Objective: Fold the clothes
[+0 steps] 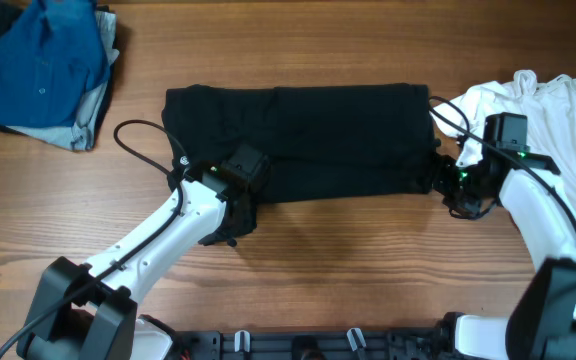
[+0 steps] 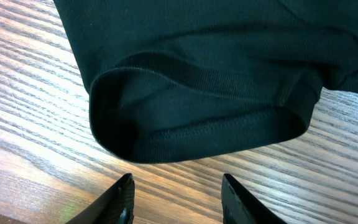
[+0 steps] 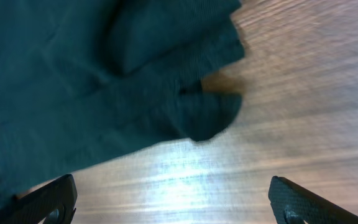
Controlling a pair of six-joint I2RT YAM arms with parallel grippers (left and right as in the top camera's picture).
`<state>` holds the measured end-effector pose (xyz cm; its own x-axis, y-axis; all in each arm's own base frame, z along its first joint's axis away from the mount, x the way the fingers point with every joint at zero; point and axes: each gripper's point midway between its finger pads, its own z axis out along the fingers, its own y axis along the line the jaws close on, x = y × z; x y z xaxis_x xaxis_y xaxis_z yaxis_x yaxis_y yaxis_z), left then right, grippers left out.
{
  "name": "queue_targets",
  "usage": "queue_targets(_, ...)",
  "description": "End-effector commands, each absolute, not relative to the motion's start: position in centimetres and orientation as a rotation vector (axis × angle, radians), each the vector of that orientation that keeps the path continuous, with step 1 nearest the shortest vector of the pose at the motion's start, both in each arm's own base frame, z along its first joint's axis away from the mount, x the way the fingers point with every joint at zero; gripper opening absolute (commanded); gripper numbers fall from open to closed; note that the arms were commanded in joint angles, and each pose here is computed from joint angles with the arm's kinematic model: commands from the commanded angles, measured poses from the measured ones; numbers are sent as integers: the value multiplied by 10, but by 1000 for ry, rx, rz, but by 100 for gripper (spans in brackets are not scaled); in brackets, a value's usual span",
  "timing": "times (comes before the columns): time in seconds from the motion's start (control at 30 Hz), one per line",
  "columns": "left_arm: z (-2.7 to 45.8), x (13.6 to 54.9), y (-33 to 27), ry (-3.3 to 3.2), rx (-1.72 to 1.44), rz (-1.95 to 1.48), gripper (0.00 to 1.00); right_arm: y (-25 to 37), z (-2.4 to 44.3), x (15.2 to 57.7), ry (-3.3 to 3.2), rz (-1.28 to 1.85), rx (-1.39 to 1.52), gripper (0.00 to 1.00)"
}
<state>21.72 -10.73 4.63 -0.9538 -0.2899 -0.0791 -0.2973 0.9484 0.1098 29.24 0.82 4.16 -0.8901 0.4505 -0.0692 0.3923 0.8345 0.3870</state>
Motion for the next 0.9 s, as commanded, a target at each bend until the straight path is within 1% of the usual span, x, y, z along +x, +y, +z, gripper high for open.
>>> queue_targets(0.0, 48, 215, -108, 3031, -482, 167, 45, 15, 21, 298, 2871, 641, 753, 96)
queue_targets(0.1, 48, 214, -109, 3037, -483, 160, 45, 14, 11, 305, 2860, 645, 796, 92)
queue_targets(0.17, 48, 213, -109, 3040, -484, 165, 45, 14, 9, 308, 2852, 645, 801, 82)
queue_targets(0.2, 48, 213, -108, 3041, -484, 166, 45, 12, 9, 309, 2845, 635, 809, 79)
queue_targets(0.27, 48, 213, -108, 3041, -484, 166, 45, 8, 8, 312, 2831, 603, 837, 76)
queue_targets(0.3, 48, 213, -108, 3041, -484, 166, 45, 7, 7, 313, 2827, 598, 847, 72)
queue_targets(0.33, 48, 213, -109, 3041, -491, 165, 45, 6, 7, 313, 2821, 594, 867, 67)
queue_targets(0.43, 48, 212, -108, 3042, -506, 167, 46, 5, 7, 315, 2812, 589, 873, 54)
queue_targets(0.5, 48, 212, -108, 3042, -507, 166, 46, 5, 8, 316, 2808, 590, 884, 38)
queue_targets(0.53, 48, 212, -108, 3042, -507, 166, 45, 5, 7, 315, 2806, 586, 899, 33)
queue_targets(0.57, 48, 212, -108, 3042, -507, 166, 45, 5, 7, 315, 2806, 587, 899, 31)
queue_targets(0.63, 47, 211, -108, 3043, -513, 171, 45, 5, 7, 315, 2806, 587, 899, 31)
queue_targets(0.77, 35, 194, -105, 3091, -571, 176, 46, 5, 7, 315, 2809, 587, 900, 31)
queue_targets(0.8, 33, 191, -104, 3100, -583, 177, 51, 5, 7, 315, 2809, 587, 899, 31)
queue_targets(0.87, 27, 182, -103, 3126, -605, 176, 54, 5, 7, 315, 2809, 588, 900, 31)
